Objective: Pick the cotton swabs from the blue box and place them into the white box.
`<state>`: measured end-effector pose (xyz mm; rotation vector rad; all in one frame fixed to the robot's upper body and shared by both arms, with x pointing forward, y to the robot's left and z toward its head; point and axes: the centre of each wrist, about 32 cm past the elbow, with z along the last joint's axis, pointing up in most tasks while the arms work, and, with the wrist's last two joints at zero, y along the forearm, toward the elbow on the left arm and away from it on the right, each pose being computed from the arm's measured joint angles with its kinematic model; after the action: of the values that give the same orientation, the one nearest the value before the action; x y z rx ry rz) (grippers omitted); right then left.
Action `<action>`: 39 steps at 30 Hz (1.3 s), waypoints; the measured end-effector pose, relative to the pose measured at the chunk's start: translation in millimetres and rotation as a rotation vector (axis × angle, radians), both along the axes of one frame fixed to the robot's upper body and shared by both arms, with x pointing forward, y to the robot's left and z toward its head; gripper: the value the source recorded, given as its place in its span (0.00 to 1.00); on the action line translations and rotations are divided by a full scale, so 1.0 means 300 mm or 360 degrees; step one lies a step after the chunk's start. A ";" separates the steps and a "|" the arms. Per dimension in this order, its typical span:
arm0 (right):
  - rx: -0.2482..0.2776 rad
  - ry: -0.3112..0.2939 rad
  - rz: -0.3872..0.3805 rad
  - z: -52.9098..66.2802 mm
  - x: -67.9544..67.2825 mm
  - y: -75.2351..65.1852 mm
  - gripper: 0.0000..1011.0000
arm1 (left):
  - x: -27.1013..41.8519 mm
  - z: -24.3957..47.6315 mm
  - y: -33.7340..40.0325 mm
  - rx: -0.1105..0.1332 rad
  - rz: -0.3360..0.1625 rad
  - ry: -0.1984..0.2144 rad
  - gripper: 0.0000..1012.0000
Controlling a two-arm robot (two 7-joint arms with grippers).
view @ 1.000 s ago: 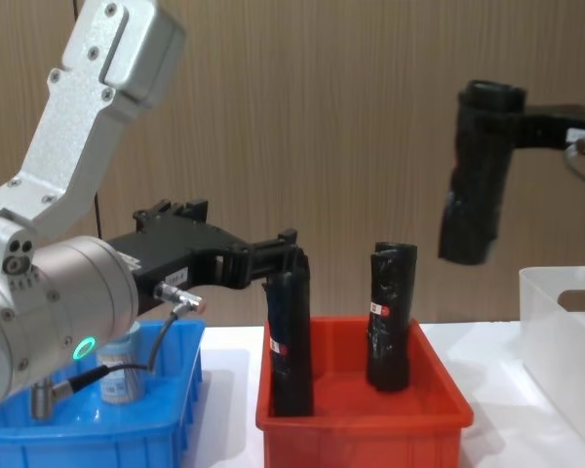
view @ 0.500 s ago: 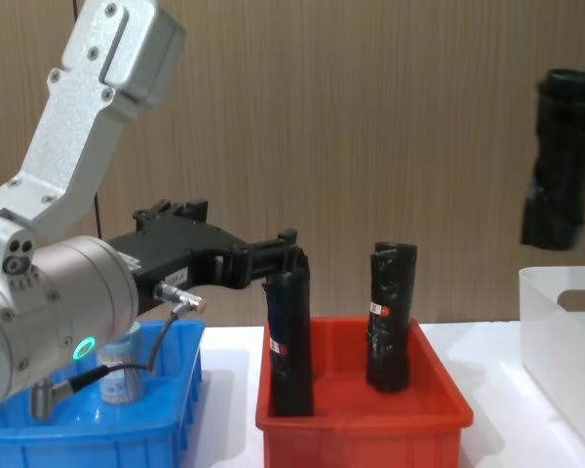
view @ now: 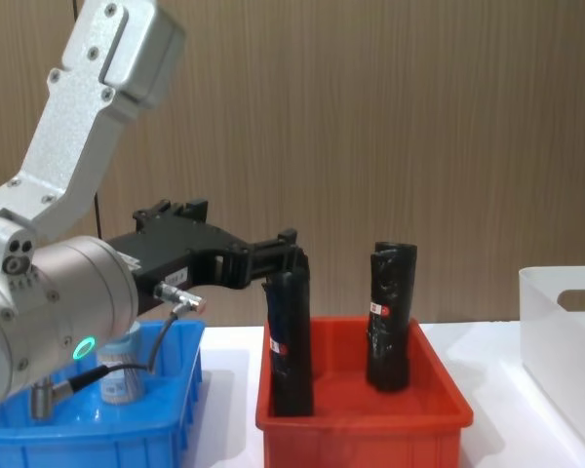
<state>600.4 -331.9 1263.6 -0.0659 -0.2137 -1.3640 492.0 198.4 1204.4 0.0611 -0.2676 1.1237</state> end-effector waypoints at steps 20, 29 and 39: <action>0.0010 0.0076 -0.0130 -0.070 0.060 -0.079 0.52 | 0.000 0.000 0.000 0.0000 0.0000 0.0000 0.99; 0.0016 0.0076 -0.0141 -0.083 0.070 -0.090 0.79 | 0.000 0.000 0.000 0.0000 0.0000 0.0000 0.99; 0.0018 0.0069 -0.0141 -0.088 0.074 -0.095 0.99 | 0.000 0.000 0.000 0.0000 0.0000 0.0000 0.99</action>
<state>622.6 -360.4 1237.2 -0.0967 -0.1683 -1.4504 492.0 198.4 1204.4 0.0611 -0.2676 1.1237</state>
